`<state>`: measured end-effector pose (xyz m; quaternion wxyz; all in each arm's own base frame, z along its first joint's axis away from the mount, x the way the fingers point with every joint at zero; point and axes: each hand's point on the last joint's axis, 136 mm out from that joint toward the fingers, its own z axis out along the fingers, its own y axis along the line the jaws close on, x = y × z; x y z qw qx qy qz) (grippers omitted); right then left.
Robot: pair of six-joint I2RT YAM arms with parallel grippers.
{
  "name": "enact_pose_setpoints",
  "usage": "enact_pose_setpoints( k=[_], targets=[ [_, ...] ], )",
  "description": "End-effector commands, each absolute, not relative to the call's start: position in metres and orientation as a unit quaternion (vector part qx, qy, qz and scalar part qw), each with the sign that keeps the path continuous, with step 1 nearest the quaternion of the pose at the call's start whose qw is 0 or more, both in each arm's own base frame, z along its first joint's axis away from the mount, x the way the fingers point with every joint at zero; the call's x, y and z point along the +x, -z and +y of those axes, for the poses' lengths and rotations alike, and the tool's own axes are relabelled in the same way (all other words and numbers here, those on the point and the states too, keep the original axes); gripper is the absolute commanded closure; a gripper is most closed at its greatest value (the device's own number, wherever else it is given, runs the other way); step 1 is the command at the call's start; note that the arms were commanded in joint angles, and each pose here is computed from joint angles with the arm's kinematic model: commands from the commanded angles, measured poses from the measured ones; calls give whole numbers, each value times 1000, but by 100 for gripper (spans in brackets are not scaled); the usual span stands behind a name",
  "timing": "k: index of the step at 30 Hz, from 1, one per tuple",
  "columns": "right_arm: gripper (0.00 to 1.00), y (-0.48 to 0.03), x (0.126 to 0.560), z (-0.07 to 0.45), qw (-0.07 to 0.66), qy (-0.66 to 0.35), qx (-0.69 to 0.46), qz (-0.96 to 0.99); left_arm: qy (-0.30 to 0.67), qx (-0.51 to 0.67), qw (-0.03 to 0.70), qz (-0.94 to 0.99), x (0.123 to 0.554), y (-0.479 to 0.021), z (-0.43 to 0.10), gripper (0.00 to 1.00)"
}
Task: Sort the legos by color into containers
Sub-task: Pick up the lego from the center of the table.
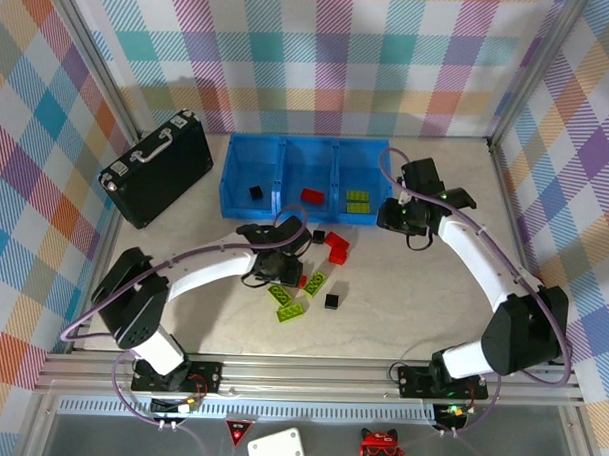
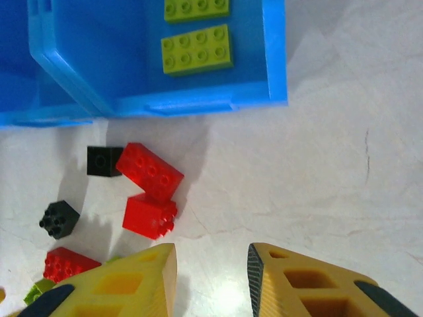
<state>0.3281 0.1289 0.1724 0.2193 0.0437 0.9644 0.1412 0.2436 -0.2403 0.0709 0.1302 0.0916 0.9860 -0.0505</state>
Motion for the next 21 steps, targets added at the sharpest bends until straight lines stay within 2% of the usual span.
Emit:
enact_pose_setpoints(
  k=[1,6,11,21],
  targets=[
    [64,-175,311,124,209,-143,53,966,40,93,119,988,248,-68,-249,41],
    [63,-181,302,119,215,-142,53,965,20,92,105,990,253,-58,-253,36],
    [63,-184,299,118,218,-143,53,964,10,89,92,992,256,-47,-257,26],
    [62,-191,294,117,223,-145,56,962,5,92,76,993,256,-32,-261,21]
  ],
)
